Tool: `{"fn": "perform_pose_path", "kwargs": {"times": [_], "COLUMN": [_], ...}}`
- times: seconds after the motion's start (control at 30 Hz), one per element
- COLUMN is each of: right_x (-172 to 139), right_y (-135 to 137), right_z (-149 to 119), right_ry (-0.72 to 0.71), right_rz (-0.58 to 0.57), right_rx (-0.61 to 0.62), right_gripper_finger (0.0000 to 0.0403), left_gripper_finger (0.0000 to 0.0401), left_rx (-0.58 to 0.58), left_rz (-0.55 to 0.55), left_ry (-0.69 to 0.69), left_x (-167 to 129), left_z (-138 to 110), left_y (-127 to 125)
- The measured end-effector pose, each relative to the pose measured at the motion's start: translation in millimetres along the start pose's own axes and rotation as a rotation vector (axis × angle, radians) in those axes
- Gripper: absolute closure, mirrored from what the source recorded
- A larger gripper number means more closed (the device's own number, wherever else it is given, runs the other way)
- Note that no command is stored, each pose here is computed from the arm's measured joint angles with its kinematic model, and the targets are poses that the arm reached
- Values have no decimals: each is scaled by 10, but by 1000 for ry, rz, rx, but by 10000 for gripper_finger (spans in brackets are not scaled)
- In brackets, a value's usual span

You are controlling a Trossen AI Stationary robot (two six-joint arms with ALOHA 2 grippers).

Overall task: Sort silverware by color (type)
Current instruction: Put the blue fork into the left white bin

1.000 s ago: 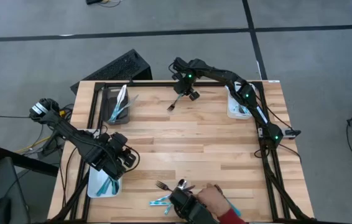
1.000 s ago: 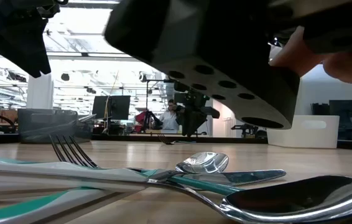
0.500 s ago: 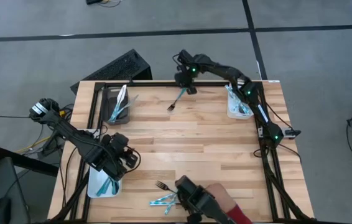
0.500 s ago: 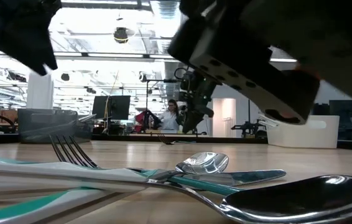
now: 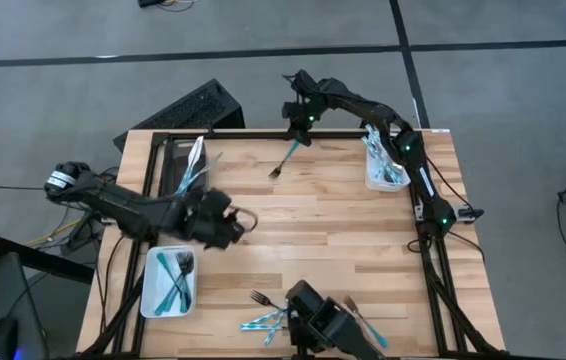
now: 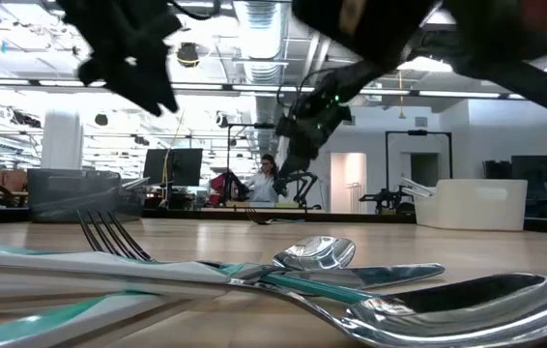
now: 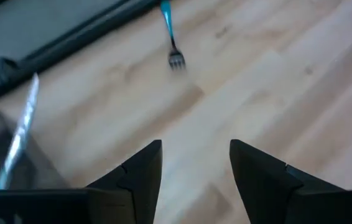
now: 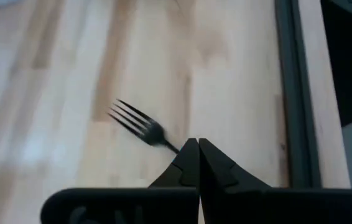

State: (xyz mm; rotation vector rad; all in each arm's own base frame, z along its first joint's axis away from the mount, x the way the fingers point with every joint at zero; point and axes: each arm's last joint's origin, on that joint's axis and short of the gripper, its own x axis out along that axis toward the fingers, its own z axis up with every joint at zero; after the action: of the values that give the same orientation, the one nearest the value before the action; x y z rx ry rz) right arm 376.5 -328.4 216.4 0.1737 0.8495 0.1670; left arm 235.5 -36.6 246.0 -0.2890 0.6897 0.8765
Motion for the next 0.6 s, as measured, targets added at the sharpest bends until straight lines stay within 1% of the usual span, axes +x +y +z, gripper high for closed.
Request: {"fn": "perform_pose_path", "kwargs": {"times": [0.1,0.17,0.27,0.37,0.43,0.5,0.53,0.6], "right_x": [-114,-202,-294,-328,-307,-247,-208,-141], "right_y": [139,241,364,417,361,251,172,21], "right_z": [110,167,209,160,65,-97,-183,-362], "right_ry": [-12,-13,-7,-16,-37,-37,-35,-19], "right_rz": [6,18,28,25,7,-16,-38,-57], "right_rx": [8,11,25,43,67,111,143,206], "right_gripper_finger": [389,389,389,389,389,389,389,389], "left_gripper_finger": [233,249,287,331,360,386,393,396], "left_rx": [24,42,62,74,81,81,84,83], "left_rz": [-5,-30,-93,-150,-158,-154,-151,-146], "left_ry": [-26,-40,-61,-69,-71,-79,-84,-95], "left_x": [143,226,328,405,433,446,452,462], "left_z": [174,286,442,550,583,603,610,632], "left_y": [40,63,96,135,161,174,179,192]}}
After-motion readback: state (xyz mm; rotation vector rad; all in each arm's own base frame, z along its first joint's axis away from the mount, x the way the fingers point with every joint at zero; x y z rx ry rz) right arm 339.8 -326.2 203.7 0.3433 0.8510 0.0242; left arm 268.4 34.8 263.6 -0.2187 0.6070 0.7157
